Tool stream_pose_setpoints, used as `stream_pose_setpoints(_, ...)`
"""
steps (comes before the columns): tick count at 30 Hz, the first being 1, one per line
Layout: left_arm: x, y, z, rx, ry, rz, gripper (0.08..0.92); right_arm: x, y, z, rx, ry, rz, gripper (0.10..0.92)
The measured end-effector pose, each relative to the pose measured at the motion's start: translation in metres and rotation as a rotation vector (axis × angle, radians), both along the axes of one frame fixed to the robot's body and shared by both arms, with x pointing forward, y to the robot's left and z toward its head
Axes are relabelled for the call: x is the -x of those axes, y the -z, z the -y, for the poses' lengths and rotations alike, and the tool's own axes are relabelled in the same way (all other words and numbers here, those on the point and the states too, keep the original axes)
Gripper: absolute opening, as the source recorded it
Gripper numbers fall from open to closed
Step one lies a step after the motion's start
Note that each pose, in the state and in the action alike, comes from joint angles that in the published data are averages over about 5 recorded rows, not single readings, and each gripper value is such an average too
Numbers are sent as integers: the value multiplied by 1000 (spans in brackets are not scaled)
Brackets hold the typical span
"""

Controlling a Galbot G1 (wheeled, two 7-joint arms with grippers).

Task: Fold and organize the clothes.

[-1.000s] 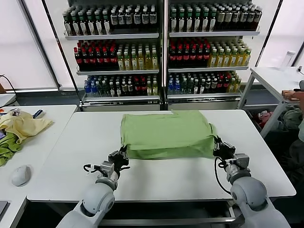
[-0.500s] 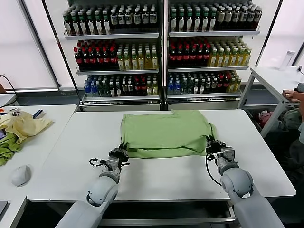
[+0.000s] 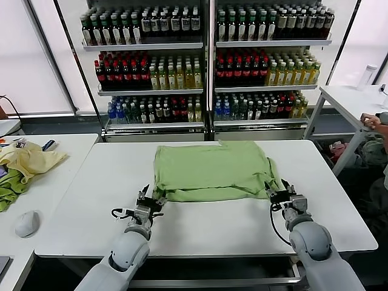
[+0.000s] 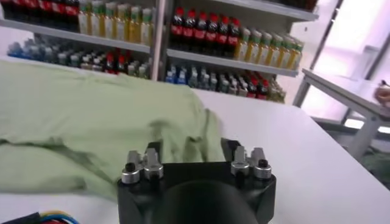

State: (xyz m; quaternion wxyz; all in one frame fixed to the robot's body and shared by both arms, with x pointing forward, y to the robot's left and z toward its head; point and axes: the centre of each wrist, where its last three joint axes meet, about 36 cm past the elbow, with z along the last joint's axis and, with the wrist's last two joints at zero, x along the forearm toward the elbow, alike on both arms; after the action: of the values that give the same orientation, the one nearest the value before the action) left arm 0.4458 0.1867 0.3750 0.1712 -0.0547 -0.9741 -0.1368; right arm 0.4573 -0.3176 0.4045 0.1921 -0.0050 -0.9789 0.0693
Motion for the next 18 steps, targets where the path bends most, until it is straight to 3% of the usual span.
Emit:
stream_pose_setpoints(4,-3,2,1,16,-9,-25,817,0,5,3,-39,18,-29,821)
stream_pose_setpoints(8,-7,4,0,30,-22,-48,800,-1,10,4,-72,27,-50,723)
stream_pose_setpoints(18,-8,5,0,70,-28,-84,525,1,18,7,-113,18,-81,440)
